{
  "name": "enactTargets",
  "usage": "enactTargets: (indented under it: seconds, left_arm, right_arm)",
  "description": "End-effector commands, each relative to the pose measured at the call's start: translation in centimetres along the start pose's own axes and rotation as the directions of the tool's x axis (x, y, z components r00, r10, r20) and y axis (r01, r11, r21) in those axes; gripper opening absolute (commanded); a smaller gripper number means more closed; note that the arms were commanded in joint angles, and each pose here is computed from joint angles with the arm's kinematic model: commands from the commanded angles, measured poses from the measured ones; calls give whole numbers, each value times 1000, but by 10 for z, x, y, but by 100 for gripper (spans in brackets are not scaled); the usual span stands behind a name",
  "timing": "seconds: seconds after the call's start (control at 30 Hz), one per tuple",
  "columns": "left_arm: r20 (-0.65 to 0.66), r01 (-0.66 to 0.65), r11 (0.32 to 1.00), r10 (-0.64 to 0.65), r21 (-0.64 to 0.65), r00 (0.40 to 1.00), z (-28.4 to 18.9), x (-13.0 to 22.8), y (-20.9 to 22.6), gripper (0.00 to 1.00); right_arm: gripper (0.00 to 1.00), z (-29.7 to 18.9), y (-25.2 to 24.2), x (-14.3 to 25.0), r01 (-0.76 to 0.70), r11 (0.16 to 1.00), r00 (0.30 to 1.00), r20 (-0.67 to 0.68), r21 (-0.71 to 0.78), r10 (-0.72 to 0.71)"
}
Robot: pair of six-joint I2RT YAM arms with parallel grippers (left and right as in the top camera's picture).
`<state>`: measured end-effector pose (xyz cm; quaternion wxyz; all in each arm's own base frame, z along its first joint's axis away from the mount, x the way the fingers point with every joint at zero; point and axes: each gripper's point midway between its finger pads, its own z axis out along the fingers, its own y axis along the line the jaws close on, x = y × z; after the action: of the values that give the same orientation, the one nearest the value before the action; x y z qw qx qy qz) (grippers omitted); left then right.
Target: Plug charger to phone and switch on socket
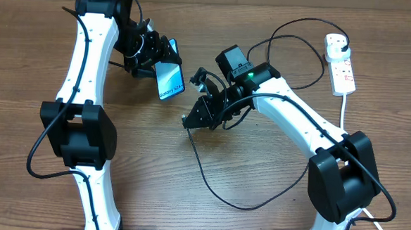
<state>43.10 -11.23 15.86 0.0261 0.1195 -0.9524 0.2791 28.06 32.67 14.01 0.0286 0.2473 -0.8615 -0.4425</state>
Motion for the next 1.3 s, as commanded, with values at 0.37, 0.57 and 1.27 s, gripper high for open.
enactTargets:
  seconds: [0.37,0.57,1.27]
  left_arm:
    - [137,-103,993,111,-64,984,-9,-16,-23,4]
    - [275,-96,988,126,-120,953,-65,-15,-40,4]
    - [391,-137,951,242,-277,888,-84,-2,-79,4]
  right_arm:
    - [4,-6,11,-27,105,994,990,94,13,-106]
    - [4,-23,21,-38,218,972,961,156,89,-230]
    - [4,-45,40,-67,344,925,884,279,159,-376]
